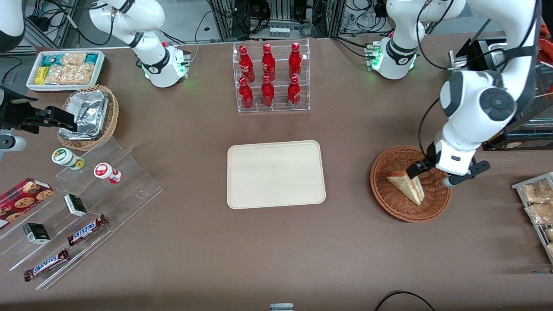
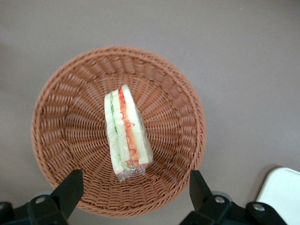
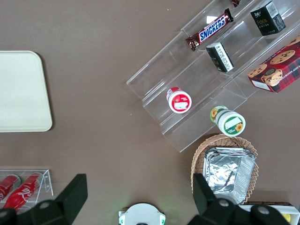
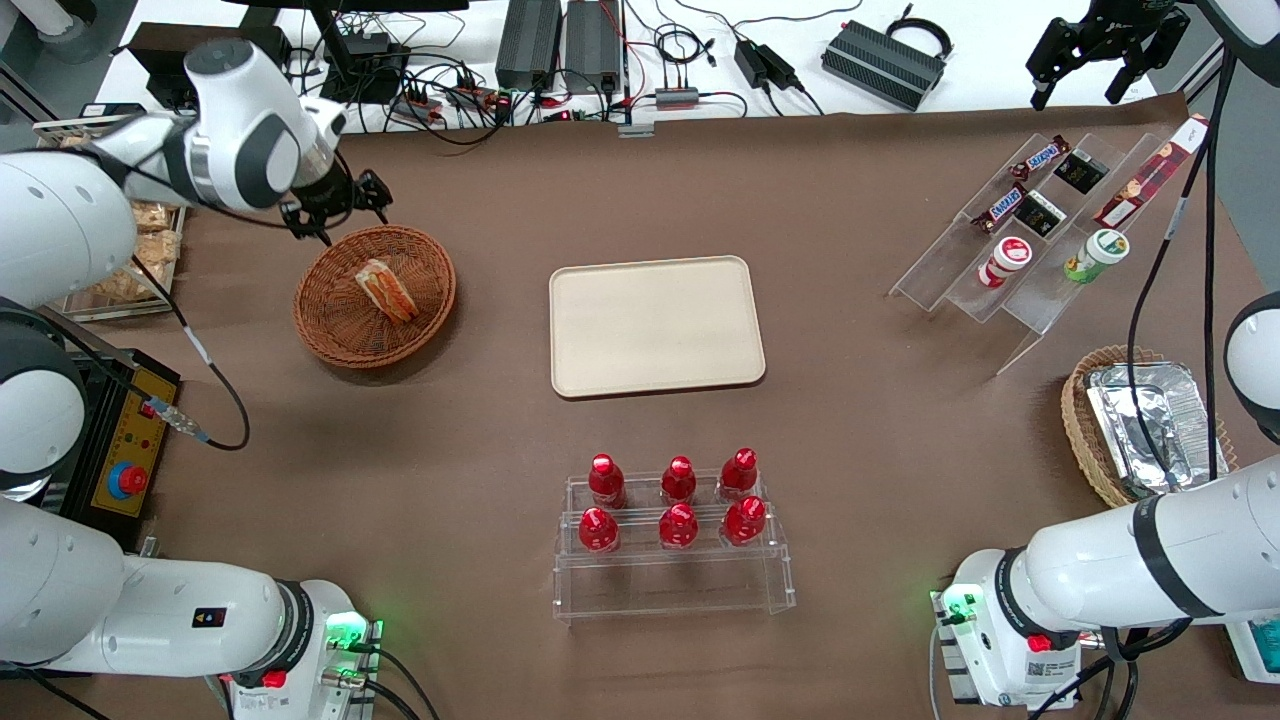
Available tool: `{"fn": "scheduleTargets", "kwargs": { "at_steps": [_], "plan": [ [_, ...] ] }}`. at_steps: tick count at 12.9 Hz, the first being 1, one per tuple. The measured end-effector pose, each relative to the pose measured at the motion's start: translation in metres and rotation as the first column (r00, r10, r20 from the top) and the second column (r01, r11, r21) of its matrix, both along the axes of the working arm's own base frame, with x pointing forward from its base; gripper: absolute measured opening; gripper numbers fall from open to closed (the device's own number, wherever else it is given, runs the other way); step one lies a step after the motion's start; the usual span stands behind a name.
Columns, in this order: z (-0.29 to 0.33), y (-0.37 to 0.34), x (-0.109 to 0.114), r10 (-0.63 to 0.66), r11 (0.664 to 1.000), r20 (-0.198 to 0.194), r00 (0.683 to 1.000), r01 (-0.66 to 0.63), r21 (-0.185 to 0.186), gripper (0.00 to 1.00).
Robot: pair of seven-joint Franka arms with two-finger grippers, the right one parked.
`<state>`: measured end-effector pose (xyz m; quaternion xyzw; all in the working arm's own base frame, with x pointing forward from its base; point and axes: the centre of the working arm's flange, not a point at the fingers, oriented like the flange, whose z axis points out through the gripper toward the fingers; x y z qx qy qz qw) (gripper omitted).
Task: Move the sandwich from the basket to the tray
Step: 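Lower the left gripper and close it on the wrapped sandwich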
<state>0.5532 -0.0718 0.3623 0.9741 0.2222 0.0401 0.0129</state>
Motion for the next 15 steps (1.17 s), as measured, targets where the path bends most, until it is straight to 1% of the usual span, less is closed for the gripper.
{"fn": "scheduleTargets", "kwargs": {
  "at_steps": [2,4,6,7,10,15],
  "plan": [
    [-0.015,0.004,-0.009,0.019,1.0,-0.013,1.0,-0.019,0.001,1.0],
    [-0.023,0.006,-0.012,0.028,1.0,-0.021,0.999,-0.028,0.002,1.0],
    [-0.038,0.007,-0.017,0.032,0.999,-0.045,0.998,-0.032,0.005,1.0],
    [-0.047,0.008,-0.019,0.035,0.999,-0.049,0.998,-0.034,0.005,1.0],
    [-0.07,0.011,-0.017,0.051,0.999,-0.044,0.998,-0.051,0.002,1.0],
    [-0.099,0.011,-0.011,0.061,0.998,-0.02,0.998,-0.061,-0.007,1.0]
  ]
}}
